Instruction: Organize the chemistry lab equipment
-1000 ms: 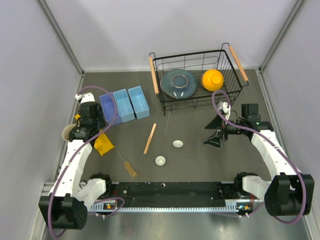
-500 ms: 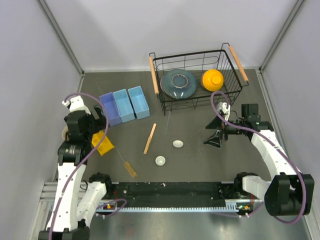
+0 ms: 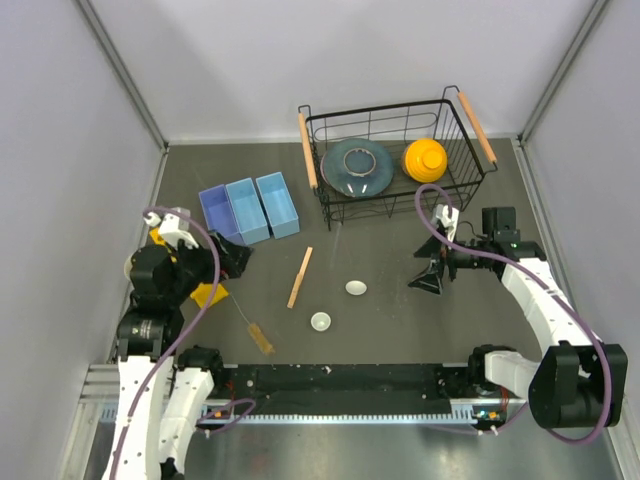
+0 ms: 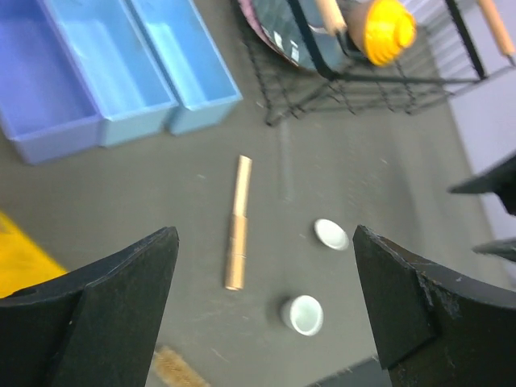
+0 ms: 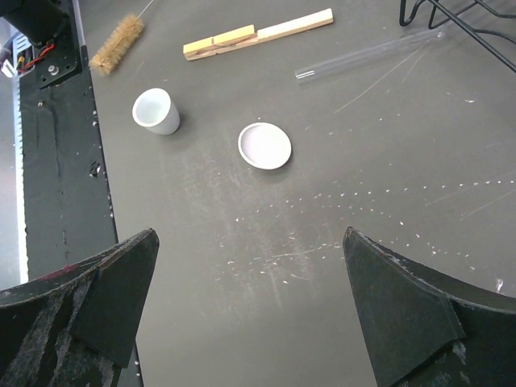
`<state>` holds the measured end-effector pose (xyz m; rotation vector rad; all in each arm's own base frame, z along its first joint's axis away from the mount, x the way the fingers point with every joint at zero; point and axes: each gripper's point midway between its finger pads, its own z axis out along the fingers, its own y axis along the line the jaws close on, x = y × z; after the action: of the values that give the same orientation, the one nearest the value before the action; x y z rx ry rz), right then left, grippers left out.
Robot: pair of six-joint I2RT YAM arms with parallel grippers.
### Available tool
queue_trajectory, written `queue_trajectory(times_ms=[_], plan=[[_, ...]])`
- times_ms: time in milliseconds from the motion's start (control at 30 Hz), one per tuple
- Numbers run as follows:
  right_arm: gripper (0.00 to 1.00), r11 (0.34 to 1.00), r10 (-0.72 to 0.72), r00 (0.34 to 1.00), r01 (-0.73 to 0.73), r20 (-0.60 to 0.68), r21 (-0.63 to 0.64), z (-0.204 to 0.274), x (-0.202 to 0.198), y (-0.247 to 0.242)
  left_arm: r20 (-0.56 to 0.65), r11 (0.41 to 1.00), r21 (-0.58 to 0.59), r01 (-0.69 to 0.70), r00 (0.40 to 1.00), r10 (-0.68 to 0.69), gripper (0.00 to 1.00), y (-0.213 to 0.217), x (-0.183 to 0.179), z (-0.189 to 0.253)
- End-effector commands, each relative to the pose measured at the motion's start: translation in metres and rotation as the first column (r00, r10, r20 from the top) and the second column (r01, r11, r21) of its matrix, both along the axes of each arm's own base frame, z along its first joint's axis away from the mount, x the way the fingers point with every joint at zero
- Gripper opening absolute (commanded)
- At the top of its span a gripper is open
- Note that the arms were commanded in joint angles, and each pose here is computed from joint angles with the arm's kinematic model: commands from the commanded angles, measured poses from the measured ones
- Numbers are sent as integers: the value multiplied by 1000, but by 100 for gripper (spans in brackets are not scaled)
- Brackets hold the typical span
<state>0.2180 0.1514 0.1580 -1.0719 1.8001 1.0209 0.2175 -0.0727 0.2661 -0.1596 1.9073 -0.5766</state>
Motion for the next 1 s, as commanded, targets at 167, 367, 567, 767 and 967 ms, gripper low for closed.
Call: queue_trajectory(times_ms=[167,367,567,767,967], plan=[[99,1000,-9,997,9,73,-2,13,13,-4,1,937,-271,218,974,-227,93,-65,2,-27],[99,1000,-8,998,8,68,10,15,13,-3,-66,952,-180,247,963,-262,93,-118,14,-60],[99,1000,-11,997,10,73,12,17,13,-3,-154,971,-82,225,960,-236,91,-154,46,-100],[99,1000,-8,998,7,69,21,18,13,-2,-229,968,34,249,945,-235,86,-193,74,-133],[99,1000,-7,997,5,72,24,19,13,-1,-283,956,108,272,930,-233,75,-213,90,-162]])
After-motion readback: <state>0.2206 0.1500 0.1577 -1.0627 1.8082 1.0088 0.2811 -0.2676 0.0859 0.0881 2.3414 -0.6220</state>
